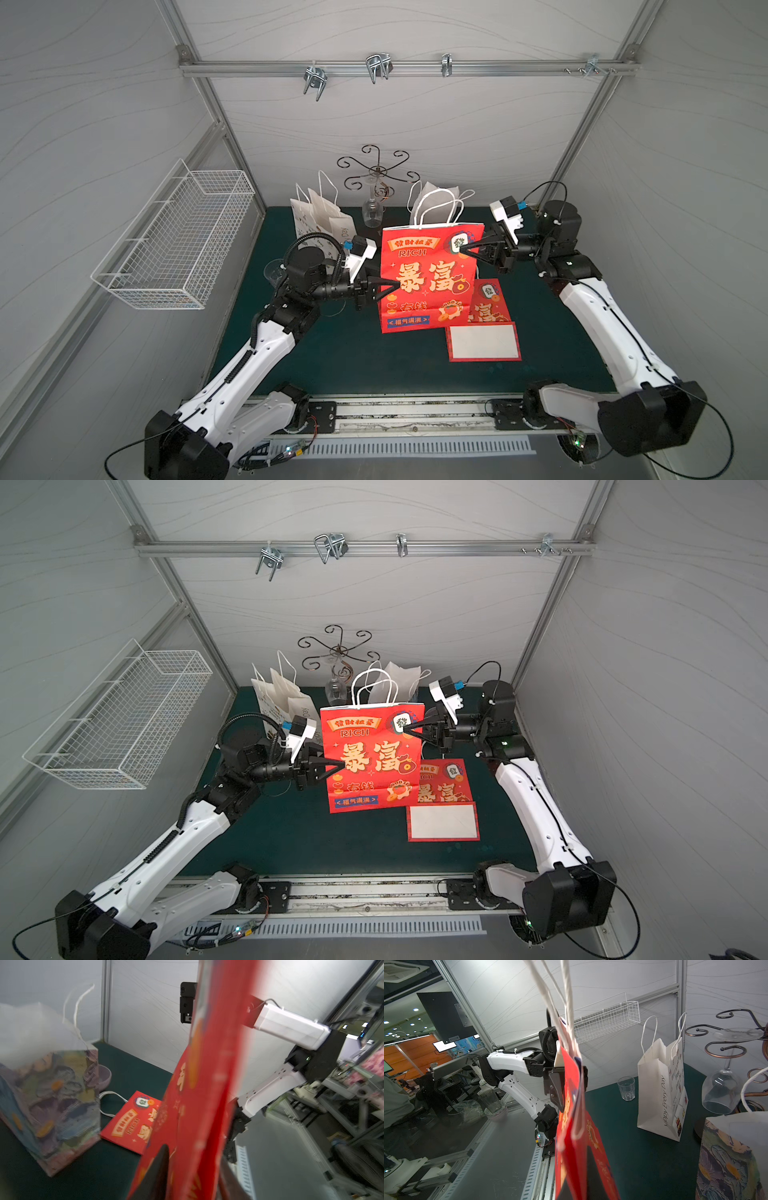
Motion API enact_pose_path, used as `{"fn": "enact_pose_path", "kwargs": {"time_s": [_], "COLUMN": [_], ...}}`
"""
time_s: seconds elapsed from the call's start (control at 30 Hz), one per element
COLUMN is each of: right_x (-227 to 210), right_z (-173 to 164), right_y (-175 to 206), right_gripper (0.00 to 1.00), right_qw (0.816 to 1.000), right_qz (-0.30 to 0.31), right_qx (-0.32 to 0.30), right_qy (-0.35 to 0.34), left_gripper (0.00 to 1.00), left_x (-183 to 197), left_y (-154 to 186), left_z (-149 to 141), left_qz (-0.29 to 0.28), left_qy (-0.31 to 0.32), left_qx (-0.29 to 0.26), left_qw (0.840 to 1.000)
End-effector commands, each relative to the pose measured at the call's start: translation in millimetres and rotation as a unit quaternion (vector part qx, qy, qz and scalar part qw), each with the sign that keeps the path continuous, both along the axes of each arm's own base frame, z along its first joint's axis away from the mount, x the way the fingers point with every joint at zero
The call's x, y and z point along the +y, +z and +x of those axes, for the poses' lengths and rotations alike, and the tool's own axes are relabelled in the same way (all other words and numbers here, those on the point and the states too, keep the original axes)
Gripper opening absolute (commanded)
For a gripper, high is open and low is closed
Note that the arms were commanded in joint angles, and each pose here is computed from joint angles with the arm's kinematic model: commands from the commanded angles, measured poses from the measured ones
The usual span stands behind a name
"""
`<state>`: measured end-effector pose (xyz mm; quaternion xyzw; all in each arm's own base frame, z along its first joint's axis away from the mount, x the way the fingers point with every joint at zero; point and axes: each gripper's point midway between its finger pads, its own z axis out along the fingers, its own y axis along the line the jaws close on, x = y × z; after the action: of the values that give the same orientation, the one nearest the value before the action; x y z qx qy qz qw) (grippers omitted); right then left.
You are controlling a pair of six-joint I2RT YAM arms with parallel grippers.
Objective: Put away the paper bag
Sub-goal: Press the paper bag at the center of the board.
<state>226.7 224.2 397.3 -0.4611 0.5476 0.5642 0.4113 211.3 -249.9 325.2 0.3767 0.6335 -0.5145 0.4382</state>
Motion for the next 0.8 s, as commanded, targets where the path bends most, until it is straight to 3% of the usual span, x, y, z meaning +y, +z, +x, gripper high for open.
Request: {"fn": "enact_pose_path", "kwargs": {"time_s": [0.0, 0.07, 0.17, 0.23, 0.3, 0.37, 0.43, 0.5, 0.7, 0.77], "right_x": [1, 1, 1, 1, 2, 2, 2, 2, 3, 3], "right_z": [0, 1, 3, 5, 5, 5, 5, 6, 6, 6], "right_y": [16, 17, 19, 20, 20, 20, 20, 20, 20, 19], "right_gripper": [0.0, 0.0, 0.0, 0.0, 0.0, 0.0, 0.0, 0.0, 0.0, 0.0], "right_qw": [1.0, 1.0, 1.0, 1.0, 1.0, 1.0, 1.0, 1.0, 1.0, 1.0], "right_qz": [0.008, 0.009, 0.012, 0.013, 0.014, 0.014, 0.014, 0.014, 0.014, 0.013], "right_qx": [-0.027, -0.026, -0.021, -0.022, -0.022, -0.022, -0.022, -0.021, -0.022, -0.02], "right_qy": [-0.001, -0.002, -0.001, -0.002, -0.002, -0.002, -0.002, -0.001, -0.001, -0.001], "left_gripper": [0.08, 0.0, 0.02, 0.32, 0.51, 0.61, 0.62, 0.56, 0.09, 0.03], "left_x": [1, 1, 1, 3, 4, 6, 6, 6, 3, 3], "left_y": [6, 6, 4, -1, -8, -17, -28, -30, -23, -22], "left_z": [-7, -9, -9, -7, -5, -3, -5, -8, -11, -12], "left_qz": [-0.005, -0.006, -0.004, 0.004, 0.013, 0.02, 0.026, 0.026, 0.014, 0.013], "left_qy": [-0.018, -0.021, -0.019, -0.006, 0.004, 0.012, 0.009, 0.001, -0.014, -0.019], "left_qx": [-0.02, -0.02, -0.017, -0.011, -0.008, -0.006, -0.001, -0.001, -0.007, -0.005], "left_qw": [1.0, 1.0, 1.0, 1.0, 1.0, 1.0, 1.0, 1.0, 1.0, 1.0]}}
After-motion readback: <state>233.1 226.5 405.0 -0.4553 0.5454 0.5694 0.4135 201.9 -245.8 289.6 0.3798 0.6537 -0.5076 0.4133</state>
